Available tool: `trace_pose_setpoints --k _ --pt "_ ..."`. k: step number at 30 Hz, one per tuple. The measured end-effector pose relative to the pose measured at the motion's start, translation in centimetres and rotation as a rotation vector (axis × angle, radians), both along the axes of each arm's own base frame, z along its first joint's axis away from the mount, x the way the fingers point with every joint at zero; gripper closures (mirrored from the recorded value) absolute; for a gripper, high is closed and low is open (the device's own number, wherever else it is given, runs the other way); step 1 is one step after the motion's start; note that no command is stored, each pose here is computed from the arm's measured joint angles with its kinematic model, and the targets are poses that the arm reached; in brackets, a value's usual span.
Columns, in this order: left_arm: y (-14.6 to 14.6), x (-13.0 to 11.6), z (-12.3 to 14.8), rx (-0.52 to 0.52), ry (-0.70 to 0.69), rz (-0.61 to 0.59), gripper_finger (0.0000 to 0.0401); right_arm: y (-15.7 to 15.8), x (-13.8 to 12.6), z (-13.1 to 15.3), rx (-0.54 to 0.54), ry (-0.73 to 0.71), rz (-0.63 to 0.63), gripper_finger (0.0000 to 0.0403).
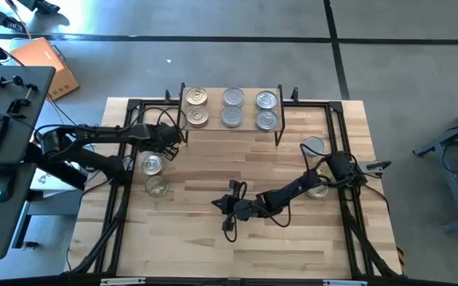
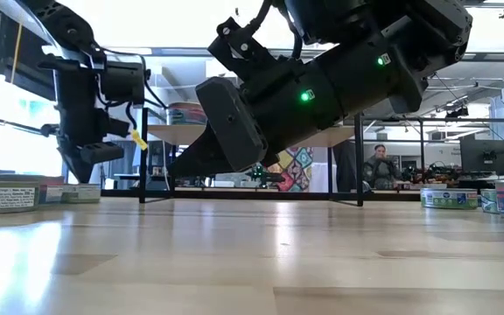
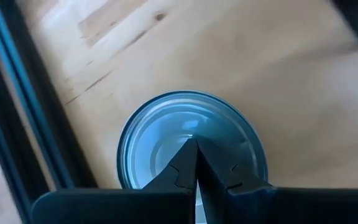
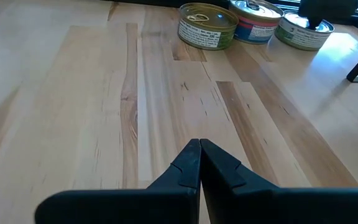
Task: Stack canned seafood by type on shelf
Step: Stack the left green and white tuna can on top of the green and white tuna can on the shelf
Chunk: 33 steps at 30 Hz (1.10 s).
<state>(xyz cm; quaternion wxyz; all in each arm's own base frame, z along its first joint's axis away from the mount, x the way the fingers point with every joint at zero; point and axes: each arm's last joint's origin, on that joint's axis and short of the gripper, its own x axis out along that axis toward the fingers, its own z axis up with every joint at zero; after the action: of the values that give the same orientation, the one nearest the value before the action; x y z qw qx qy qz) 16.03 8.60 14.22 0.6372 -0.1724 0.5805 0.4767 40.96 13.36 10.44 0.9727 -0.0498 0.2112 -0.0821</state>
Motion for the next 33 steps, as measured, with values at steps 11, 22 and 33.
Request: trace_pose_setpoints --k 11,22,33 --pt "-2.0 0.3 0.0 -0.023 0.005 -0.035 0.0401 0.0 0.0 0.0 0.001 0.000 0.001 0.0403" --pt "-4.8 1.0 0.0 -0.032 -0.006 -0.136 0.0401 0.1 -0.1 0.1 -0.008 0.008 0.006 0.0403" --pt "-9.3 2.4 0.0 -0.062 -0.136 -0.315 0.0401 0.8 -2.5 4.6 -0.007 0.136 0.004 0.0403"
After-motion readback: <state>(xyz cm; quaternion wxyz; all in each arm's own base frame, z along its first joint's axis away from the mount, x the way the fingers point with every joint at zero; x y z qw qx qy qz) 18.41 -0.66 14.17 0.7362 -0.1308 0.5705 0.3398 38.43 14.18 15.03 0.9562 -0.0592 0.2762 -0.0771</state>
